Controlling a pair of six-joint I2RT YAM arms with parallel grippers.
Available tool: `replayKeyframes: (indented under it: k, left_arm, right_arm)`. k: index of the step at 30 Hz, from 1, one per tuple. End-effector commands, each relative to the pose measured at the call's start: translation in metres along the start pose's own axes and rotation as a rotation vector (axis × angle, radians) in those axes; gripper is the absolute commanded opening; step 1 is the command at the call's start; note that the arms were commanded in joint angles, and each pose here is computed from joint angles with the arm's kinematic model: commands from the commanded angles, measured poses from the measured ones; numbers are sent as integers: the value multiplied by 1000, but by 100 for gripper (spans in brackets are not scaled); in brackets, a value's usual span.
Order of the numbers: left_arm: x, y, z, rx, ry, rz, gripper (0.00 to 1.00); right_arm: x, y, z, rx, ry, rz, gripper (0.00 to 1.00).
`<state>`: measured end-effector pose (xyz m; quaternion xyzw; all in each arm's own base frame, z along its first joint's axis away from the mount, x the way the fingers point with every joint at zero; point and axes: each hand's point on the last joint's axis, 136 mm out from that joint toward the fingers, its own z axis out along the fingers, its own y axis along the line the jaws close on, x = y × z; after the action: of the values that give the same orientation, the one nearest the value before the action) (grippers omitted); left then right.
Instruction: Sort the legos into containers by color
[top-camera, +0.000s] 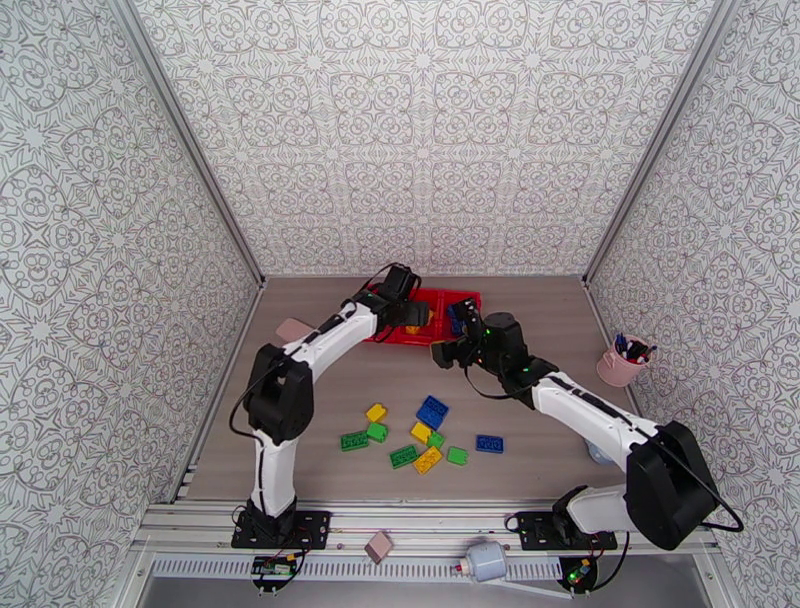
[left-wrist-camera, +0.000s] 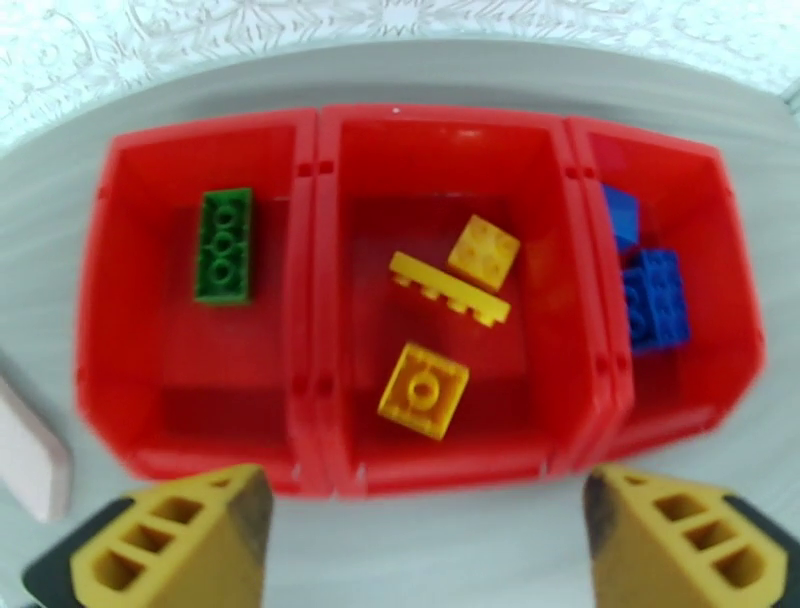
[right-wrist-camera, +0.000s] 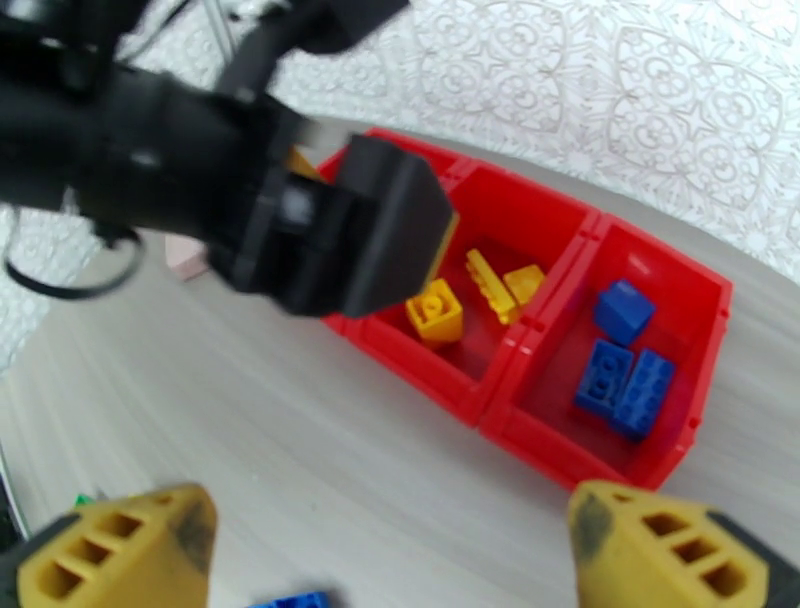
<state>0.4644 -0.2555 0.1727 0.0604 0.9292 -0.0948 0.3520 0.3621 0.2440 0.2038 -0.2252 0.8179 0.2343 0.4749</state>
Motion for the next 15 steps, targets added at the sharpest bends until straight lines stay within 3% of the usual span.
replayKeyframes:
  k: [1, 6, 15]
  left_arm:
    - [21, 3, -28, 17, 7, 92, 92]
    - [71, 25, -65, -46, 107, 129, 95]
    - [166, 24, -106, -14, 274, 129, 95]
  right_arm:
    - [-3, 19, -9, -98, 13, -81, 97]
    - [14, 24, -13, -134, 66, -107, 97]
    - [34, 32, -24, -185, 137, -130, 97]
